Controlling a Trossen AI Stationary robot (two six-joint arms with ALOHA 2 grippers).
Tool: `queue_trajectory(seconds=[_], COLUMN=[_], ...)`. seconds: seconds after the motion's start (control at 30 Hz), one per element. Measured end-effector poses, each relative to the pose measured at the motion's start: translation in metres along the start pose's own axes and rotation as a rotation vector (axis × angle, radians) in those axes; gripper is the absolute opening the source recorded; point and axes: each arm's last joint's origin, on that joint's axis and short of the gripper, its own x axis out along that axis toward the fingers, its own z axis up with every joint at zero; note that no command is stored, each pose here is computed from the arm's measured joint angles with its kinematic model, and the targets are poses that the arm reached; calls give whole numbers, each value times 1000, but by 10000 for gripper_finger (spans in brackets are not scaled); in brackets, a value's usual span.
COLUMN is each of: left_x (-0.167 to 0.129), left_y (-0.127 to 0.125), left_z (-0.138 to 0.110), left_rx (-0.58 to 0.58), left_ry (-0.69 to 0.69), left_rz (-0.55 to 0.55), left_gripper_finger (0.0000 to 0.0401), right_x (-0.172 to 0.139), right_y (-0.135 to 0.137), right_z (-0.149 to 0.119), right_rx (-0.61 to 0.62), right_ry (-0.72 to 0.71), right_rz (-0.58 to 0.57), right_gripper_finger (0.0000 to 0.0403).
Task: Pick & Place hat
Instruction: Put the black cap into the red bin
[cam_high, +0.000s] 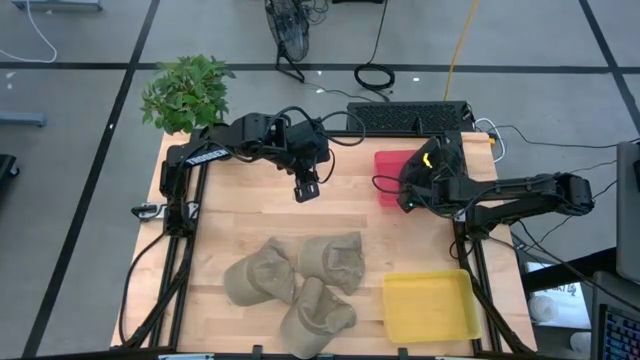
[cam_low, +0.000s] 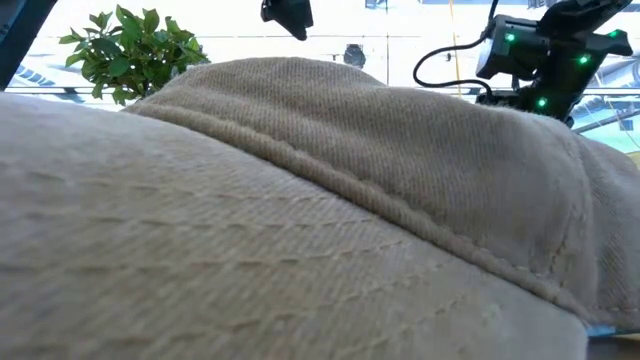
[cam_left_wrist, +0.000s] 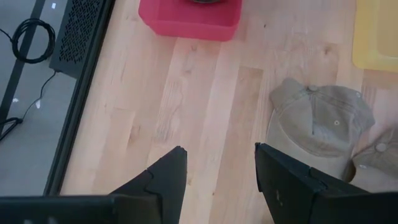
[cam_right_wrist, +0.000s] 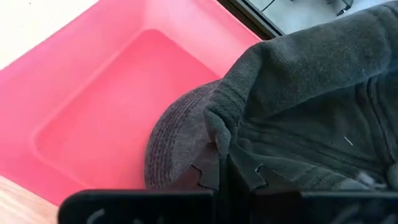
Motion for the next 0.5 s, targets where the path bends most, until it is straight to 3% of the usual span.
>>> queue_trajectory(seconds=[0.23, 0.5], left_x=[0, 0], left_y=[0, 0], left_z=[0, 0], left_rx=[-4, -4], left_ry=[0, 0], left_rz=[4, 13], left_gripper_finger=[189, 189], right_x=[0, -1], right_y=[5, 7], right_z=[1, 5], right_rx=[-15, 21], right_ry=[42, 14], right_rz=[118, 148], right_gripper_finger=[23, 81])
